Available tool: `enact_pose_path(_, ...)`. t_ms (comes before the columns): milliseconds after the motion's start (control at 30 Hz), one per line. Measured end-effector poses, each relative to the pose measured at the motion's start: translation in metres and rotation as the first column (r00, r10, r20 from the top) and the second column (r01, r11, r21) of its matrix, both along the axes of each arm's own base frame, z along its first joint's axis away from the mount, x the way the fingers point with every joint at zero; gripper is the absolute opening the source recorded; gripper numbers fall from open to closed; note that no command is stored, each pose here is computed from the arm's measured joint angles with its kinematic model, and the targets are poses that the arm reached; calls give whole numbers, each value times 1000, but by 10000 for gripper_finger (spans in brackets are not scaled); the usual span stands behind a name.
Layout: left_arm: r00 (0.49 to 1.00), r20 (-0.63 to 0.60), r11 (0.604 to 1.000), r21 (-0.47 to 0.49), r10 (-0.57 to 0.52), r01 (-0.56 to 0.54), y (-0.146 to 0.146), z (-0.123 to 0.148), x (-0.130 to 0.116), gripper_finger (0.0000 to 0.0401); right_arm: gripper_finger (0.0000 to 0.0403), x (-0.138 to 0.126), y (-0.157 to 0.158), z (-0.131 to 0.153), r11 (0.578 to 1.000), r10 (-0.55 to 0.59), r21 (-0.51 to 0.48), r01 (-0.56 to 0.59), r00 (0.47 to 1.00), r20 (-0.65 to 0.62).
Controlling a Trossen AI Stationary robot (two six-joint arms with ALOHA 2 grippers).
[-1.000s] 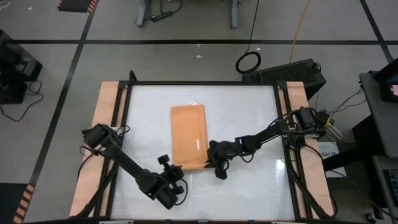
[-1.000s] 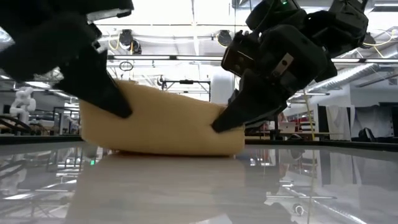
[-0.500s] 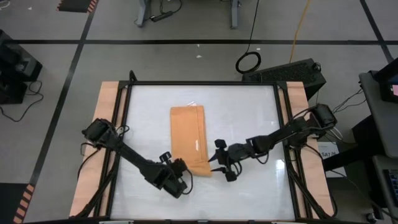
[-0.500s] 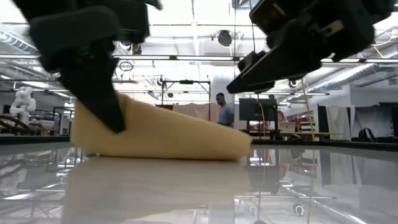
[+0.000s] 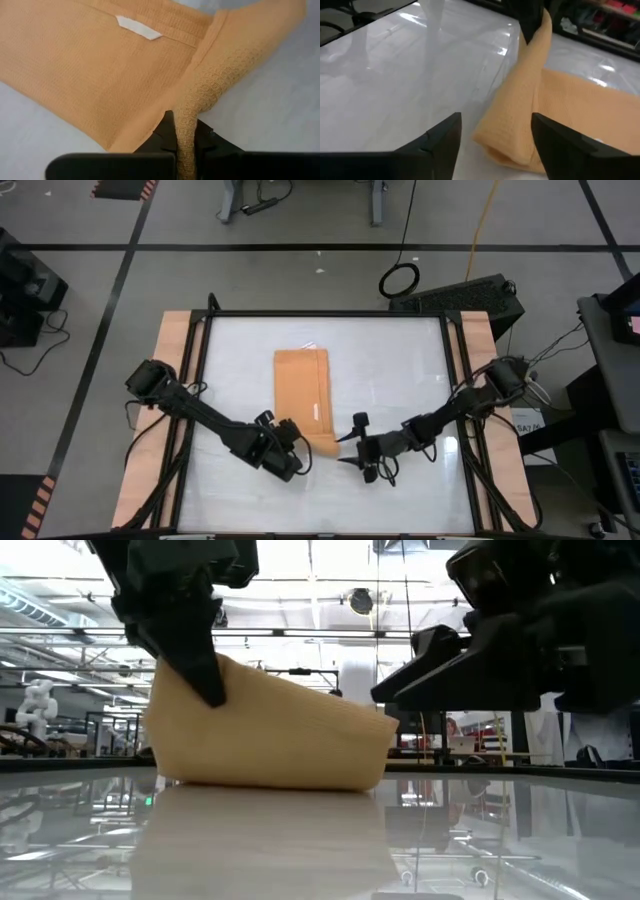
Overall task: Roll towel
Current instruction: Roll the yellow towel
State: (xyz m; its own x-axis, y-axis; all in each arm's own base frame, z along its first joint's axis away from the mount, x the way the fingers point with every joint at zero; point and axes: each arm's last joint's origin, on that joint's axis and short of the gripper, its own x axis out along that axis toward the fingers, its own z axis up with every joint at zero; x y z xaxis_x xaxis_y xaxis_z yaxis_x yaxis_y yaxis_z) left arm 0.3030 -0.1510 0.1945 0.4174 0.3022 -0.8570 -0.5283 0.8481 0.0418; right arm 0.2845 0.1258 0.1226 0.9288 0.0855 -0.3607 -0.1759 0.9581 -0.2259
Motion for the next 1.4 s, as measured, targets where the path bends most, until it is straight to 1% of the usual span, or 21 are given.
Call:
enact_pose_path(100,1000,-5,1000,-8,5,-5,3,0,1,9,252,3,0,-7,1000,-24,-14,24,999,22)
enact_pose_path(167,1000,-5,1000,-7,7,-7,3,0,2,9,260,5,-2,-14,1000,-24,-14,24,1000,15)
enact_pose_path(267,1000,-5,1000,-6,6,-6,3,0,2,9,256,9,-4,-21,999,-33,7,33,999,5)
enact_pose_path(333,1000,-6,1000,-6,5,-6,3,0,2,9,242,15,-6,-22,998,-51,23,51,999,10)
enact_pose_path(400,1000,-4,1000,-7,5,-5,3,0,2,9,218,22,-6,-21,998,-58,32,58,998,21)
enact_pose_path(467,1000,-4,1000,-7,6,-6,3,0,2,9,182,28,-8,-20,996,-77,50,76,997,28)
enact_pose_path(533,1000,-5,1000,-6,-1,1,1,0,1,9,137,32,-11,-20,994,-93,66,92,996,12)
enact_pose_path(667,1000,-17,1000,-8,-26,26,-6,-1,-4,9,29,34,-19,-20,991,-81,99,85,995,-50)
enact_pose_path(700,999,-15,999,-10,-34,34,-8,-1,-5,9,16,34,-21,-17,991,-68,109,75,996,-58)
enact_pose_path(800,999,-9,999,-13,-50,50,-13,0,-7,9,15,34,-26,-6,983,-41,173,51,997,-63)
enact_pose_path(867,998,3,998,-24,-59,59,-16,0,-7,9,14,33,-28,5,973,2,232,13,998,-62)
enact_pose_path(933,996,45,996,-49,-76,78,-22,2,-5,9,7,29,-29,17,958,47,286,-23,996,-79)
enact_pose_path(1000,987,116,990,-79,-108,117,-28,7,-1,9,5,22,-29,24,949,89,313,-42,986,-138)
enact_pose_path(1067,972,188,982,-96,-140,160,-35,11,3,9,6,14,-26,28,942,117,332,-42,970,-211)
enact_pose_path(1133,962,225,978,-105,-154,181,-40,13,4,9,6,7,-21,33,936,125,351,-31,960,-249)
enact_pose_path(1200,960,238,980,-96,-149,176,-43,12,4,9,4,2,-16,37,928,134,371,-27,955,-265)
enact_pose_path(1300,965,223,981,-98,-141,166,-49,2,5,9,3,0,-9,35,916,140,402,-17,950,-279)
enact_pose_path(1400,965,221,980,-107,-144,170,-54,-9,8,9,4,0,-9,31,900,119,434,30,943,-312)
